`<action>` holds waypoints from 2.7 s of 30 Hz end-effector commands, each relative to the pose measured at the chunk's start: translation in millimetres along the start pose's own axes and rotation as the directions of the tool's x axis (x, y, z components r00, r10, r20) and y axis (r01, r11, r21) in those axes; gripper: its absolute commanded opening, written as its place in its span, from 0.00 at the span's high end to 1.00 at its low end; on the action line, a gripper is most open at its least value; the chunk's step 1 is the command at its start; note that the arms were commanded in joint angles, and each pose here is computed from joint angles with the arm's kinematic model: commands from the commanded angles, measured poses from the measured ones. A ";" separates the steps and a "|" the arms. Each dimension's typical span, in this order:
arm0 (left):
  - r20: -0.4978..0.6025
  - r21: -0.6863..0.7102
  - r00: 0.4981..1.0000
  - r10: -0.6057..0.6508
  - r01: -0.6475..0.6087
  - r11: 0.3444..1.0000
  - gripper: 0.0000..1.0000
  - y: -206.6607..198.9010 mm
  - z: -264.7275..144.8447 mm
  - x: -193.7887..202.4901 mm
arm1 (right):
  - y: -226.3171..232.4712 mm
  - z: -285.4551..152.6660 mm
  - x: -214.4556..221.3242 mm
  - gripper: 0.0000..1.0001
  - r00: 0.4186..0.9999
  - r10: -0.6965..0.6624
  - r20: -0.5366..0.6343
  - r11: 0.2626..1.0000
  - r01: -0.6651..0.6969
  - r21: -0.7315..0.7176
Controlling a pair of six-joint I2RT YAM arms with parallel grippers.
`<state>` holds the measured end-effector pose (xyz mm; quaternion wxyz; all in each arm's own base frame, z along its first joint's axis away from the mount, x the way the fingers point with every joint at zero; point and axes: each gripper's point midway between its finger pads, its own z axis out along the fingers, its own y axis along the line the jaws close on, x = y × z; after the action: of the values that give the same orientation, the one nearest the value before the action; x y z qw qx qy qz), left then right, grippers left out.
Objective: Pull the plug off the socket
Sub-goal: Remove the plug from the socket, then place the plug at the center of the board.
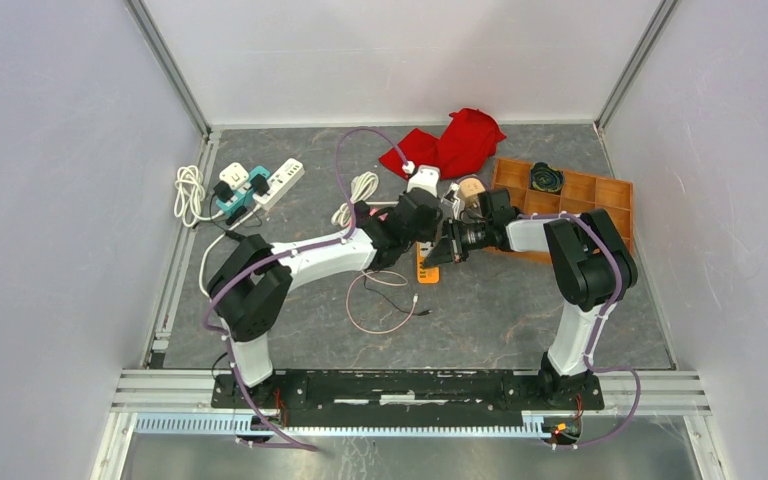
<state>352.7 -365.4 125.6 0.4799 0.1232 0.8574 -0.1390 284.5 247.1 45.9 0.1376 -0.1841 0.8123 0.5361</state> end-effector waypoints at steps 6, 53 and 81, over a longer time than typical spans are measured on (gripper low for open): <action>-0.044 0.062 0.998 -0.043 0.045 0.997 0.98 6.7 -13.3 -15.4 | -98.2 -22.5 5.6 0.96 0.999 -0.031 0.037 0.908 0.013 0.418; 0.399 0.349 0.904 -0.152 0.003 0.937 0.98 11.9 -77.8 -247.3 | 49.4 -65.4 -62.3 0.46 0.776 -0.598 0.199 0.800 0.593 0.092; -0.021 0.638 0.992 -0.124 0.109 0.762 0.98 -20.2 -189.3 -55.9 | 66.5 -83.8 -67.9 0.43 0.670 -0.717 0.195 0.697 0.700 0.158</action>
<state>254.1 -326.1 234.1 0.3955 0.2237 0.7942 -0.4035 308.3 205.9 146.7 0.4144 -0.3922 0.6894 0.4462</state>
